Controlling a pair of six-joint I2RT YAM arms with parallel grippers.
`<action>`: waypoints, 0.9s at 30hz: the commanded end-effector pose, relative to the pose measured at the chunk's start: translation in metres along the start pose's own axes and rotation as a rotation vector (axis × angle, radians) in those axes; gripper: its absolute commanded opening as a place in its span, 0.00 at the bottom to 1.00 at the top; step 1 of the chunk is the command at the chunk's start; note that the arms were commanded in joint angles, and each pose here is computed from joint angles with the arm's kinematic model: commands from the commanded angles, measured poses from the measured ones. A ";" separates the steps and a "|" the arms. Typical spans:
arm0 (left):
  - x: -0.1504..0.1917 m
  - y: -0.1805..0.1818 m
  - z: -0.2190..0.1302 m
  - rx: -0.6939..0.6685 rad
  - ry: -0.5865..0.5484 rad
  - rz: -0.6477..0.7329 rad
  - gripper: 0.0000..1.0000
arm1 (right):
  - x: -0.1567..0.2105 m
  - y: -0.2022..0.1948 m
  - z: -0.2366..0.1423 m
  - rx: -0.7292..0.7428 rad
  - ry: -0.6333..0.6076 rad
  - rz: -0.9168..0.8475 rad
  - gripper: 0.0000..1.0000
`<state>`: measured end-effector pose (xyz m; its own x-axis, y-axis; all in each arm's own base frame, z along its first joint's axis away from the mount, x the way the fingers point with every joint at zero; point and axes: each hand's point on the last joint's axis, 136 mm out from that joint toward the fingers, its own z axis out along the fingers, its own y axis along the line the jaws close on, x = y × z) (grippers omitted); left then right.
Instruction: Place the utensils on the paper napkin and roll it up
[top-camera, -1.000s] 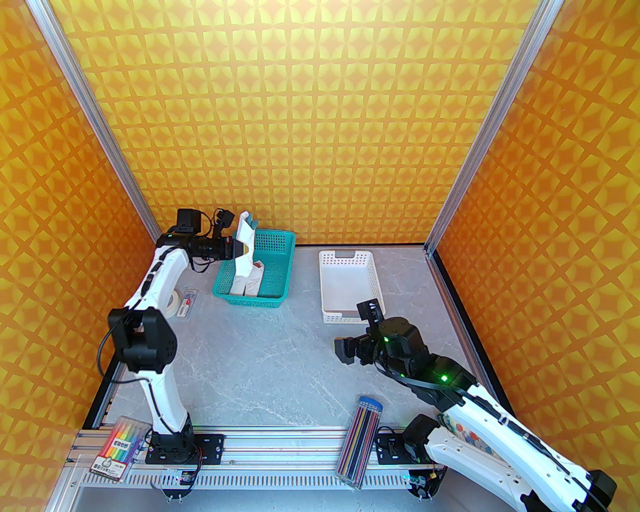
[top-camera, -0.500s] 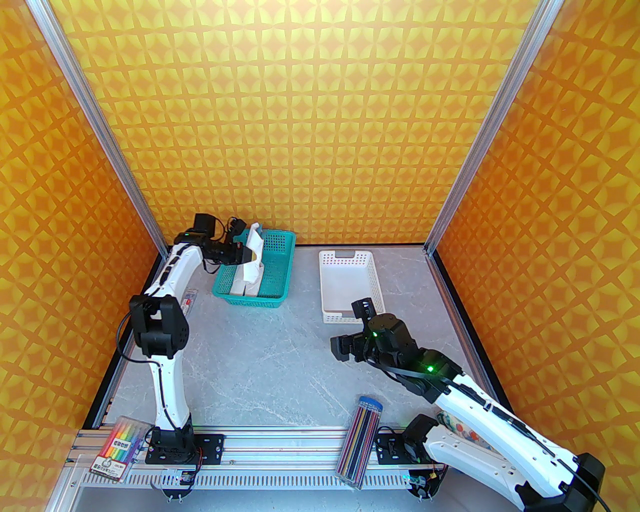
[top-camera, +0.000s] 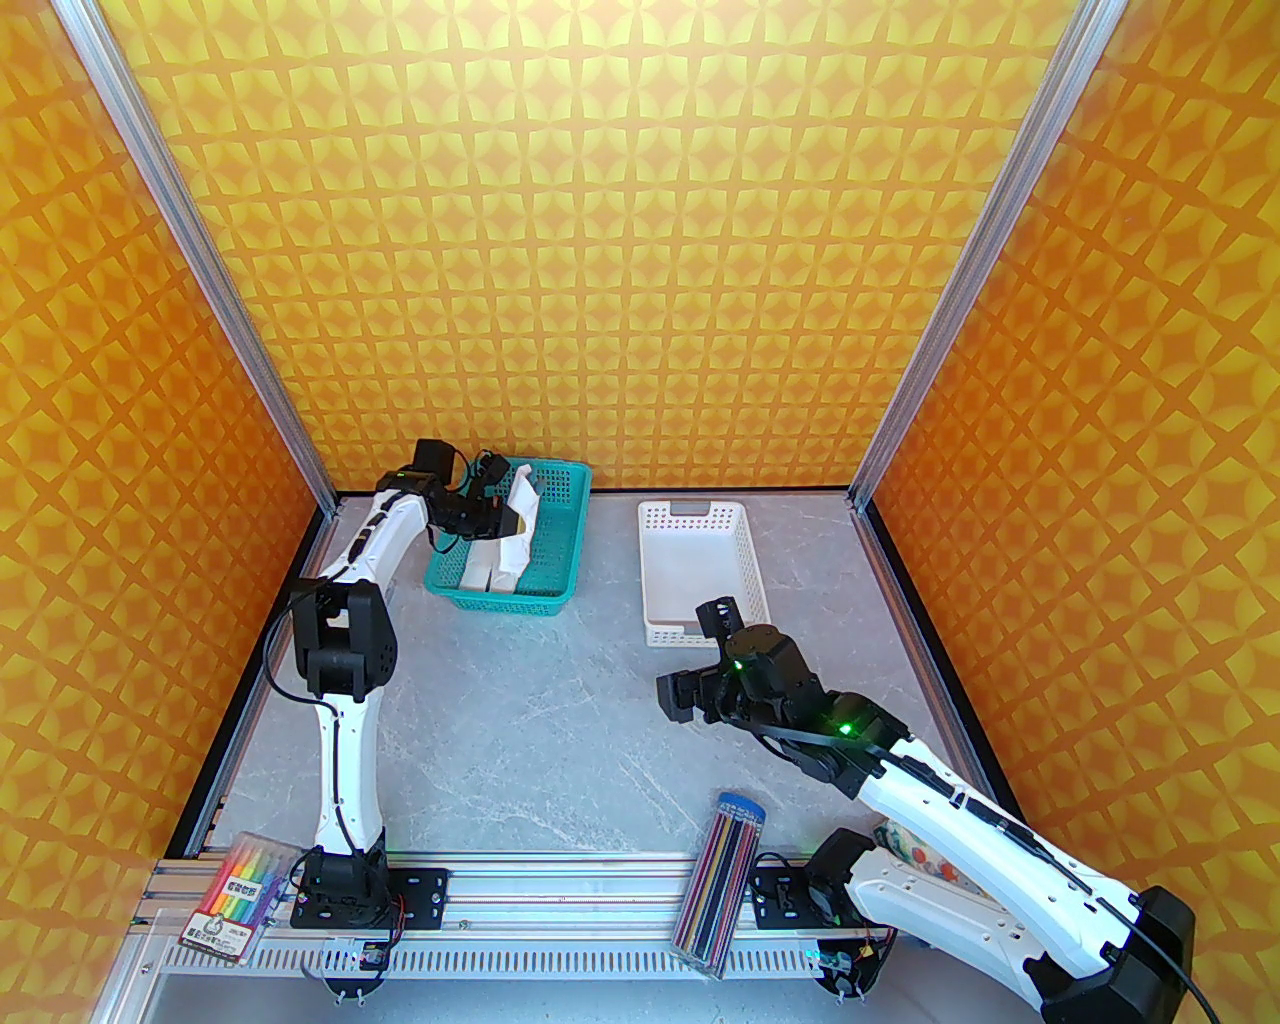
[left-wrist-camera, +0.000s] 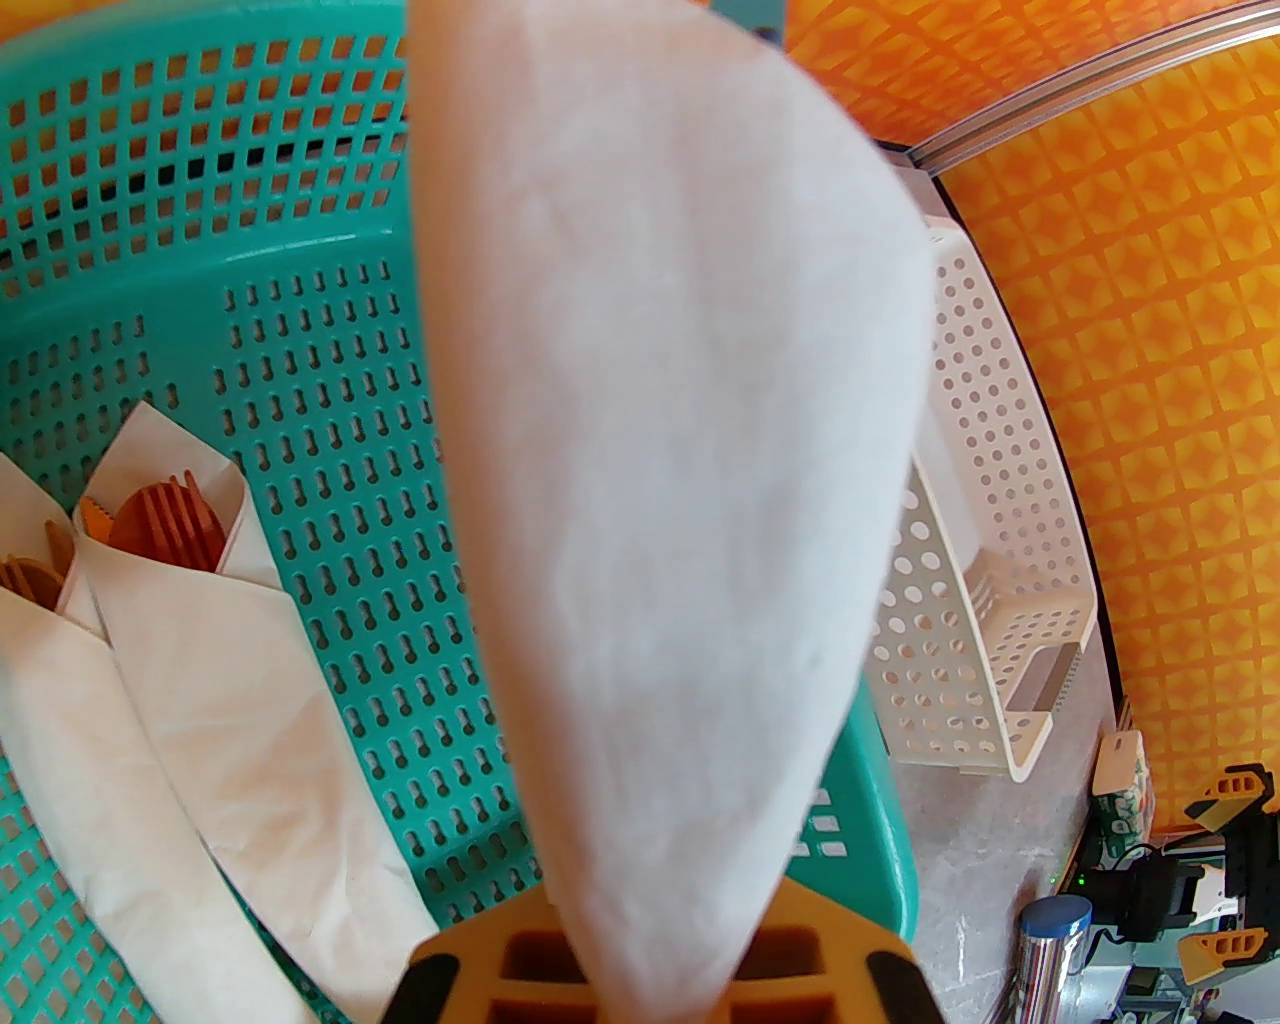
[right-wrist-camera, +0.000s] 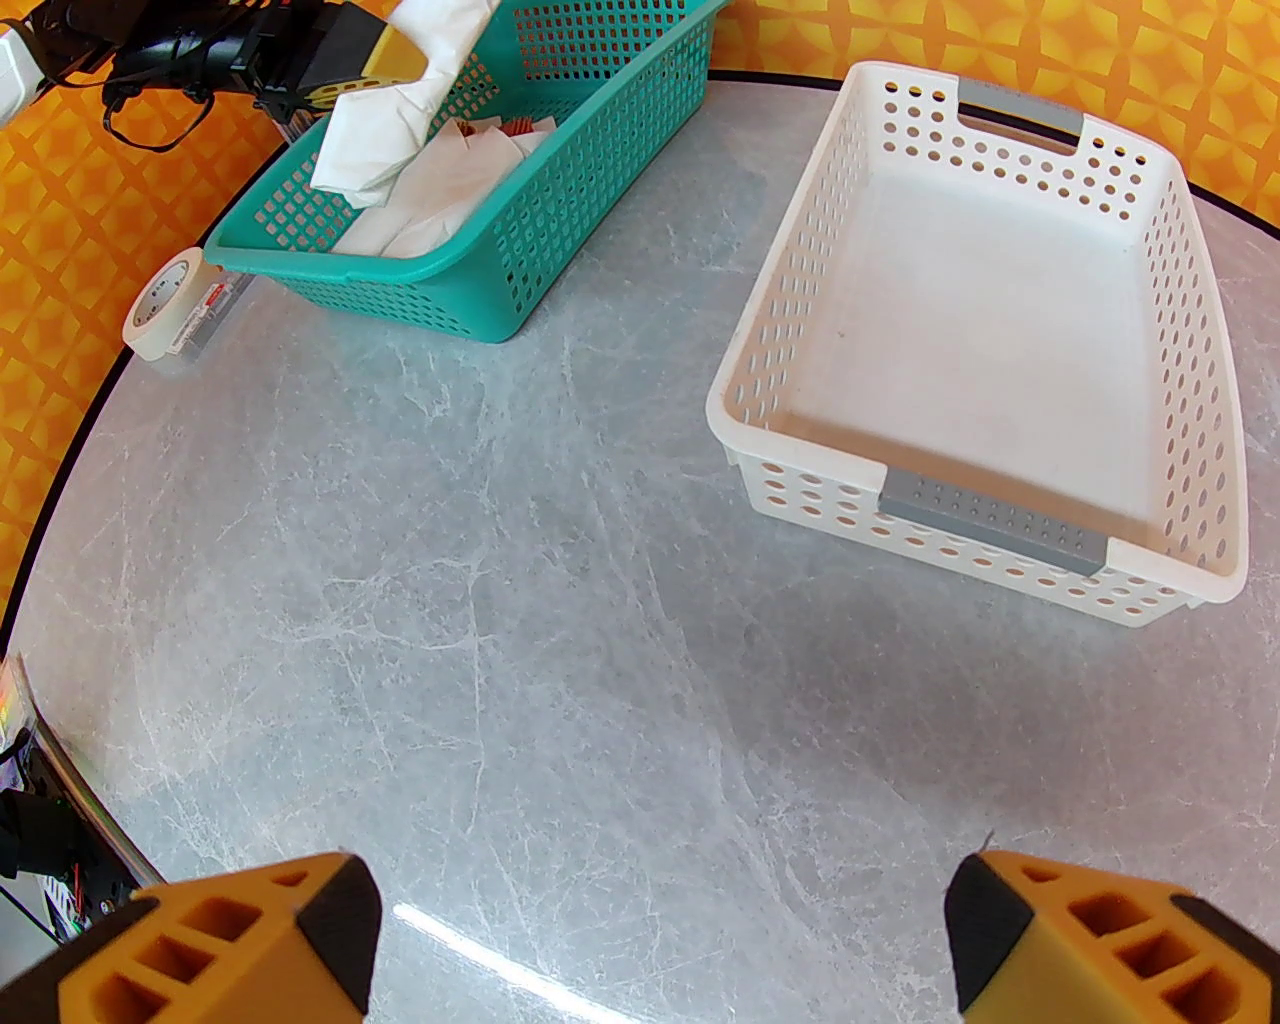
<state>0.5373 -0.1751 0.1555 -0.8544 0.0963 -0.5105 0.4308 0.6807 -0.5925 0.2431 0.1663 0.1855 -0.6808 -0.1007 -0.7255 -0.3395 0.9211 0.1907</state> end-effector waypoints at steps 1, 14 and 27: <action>-0.002 0.000 0.012 -0.002 0.006 -0.008 0.00 | 0.001 -0.006 0.003 0.026 -0.009 0.020 0.99; 0.016 0.020 0.053 -0.009 0.062 -0.114 0.00 | 0.006 -0.009 0.007 0.043 0.005 0.021 0.99; 0.036 0.032 0.078 -0.006 0.122 -0.234 0.00 | 0.006 -0.009 0.010 0.046 0.009 0.026 0.99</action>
<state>0.5404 -0.1998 0.0713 -0.9569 0.0287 -0.2889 0.2250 0.7022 -0.6755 0.2437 0.1645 0.1736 -0.6996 -0.1027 -0.7071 -0.3208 0.9294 0.1825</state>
